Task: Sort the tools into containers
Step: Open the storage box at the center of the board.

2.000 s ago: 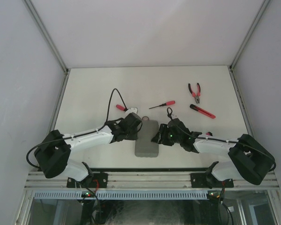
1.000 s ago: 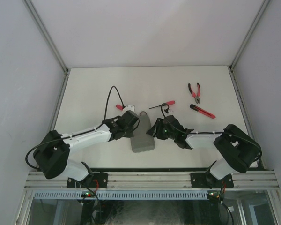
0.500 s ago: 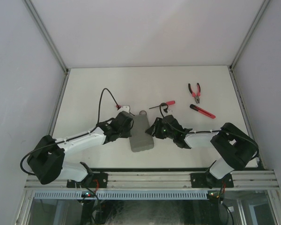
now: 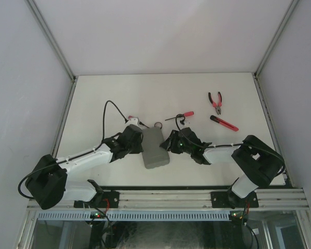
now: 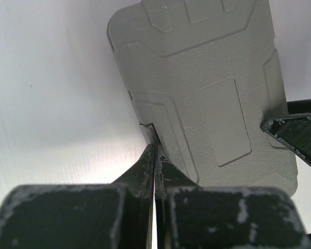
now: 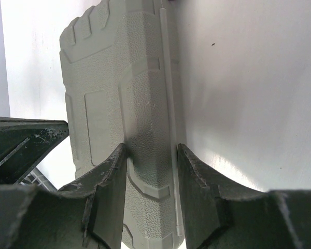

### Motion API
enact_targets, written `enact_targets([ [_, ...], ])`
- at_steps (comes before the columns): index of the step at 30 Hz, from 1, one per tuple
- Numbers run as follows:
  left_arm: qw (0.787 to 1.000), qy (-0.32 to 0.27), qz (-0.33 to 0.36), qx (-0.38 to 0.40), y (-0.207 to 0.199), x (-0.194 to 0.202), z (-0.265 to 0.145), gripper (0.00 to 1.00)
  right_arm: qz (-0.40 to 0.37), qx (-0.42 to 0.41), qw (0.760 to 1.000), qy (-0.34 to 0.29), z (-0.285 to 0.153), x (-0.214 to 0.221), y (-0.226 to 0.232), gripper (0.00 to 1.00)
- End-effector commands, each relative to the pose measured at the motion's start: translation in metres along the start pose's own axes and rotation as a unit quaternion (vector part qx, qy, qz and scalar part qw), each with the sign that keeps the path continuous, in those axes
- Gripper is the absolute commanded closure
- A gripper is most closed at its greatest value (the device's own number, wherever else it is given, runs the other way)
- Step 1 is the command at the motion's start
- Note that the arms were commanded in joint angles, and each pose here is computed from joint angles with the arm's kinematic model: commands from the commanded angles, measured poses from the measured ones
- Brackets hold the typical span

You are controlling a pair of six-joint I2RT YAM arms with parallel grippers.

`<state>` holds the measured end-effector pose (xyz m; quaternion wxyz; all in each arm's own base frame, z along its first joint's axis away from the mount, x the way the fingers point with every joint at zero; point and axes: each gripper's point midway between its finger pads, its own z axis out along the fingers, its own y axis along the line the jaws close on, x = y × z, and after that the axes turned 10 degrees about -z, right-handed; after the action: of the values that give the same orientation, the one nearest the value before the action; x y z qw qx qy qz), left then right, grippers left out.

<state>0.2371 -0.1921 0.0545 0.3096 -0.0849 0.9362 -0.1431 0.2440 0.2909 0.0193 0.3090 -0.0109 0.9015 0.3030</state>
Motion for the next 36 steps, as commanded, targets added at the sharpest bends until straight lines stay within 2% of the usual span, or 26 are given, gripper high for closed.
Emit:
enact_targets([
  [1,0.982,0.099,0.043,-0.155,0.090,0.056,-0.013,1.00,-0.051,0.217,0.961,0.166,-0.038,0.098,-0.123,0.87],
  [17,0.977,0.079,0.000,-0.200,0.111,0.046,-0.023,1.00,-0.052,0.217,0.960,0.167,-0.037,0.099,-0.123,0.87],
  [20,0.980,0.071,-0.004,-0.186,0.105,0.041,-0.026,1.00,-0.052,0.213,0.961,0.167,-0.037,0.099,-0.122,0.87],
  [26,0.994,0.027,-0.020,-0.107,0.076,0.018,-0.034,1.00,-0.055,0.206,0.963,0.163,-0.036,0.096,-0.118,0.87],
  [30,0.998,-0.016,-0.039,-0.051,0.056,-0.002,-0.044,0.87,-0.056,0.197,0.966,0.160,-0.036,0.094,-0.114,0.87],
  [33,0.997,-0.040,-0.060,0.011,0.035,-0.012,-0.051,0.69,-0.057,0.193,0.966,0.160,-0.035,0.093,-0.112,0.87],
  [36,0.992,-0.060,-0.085,0.071,0.013,-0.021,-0.055,0.58,-0.057,0.192,0.966,0.161,-0.035,0.094,-0.112,0.87],
])
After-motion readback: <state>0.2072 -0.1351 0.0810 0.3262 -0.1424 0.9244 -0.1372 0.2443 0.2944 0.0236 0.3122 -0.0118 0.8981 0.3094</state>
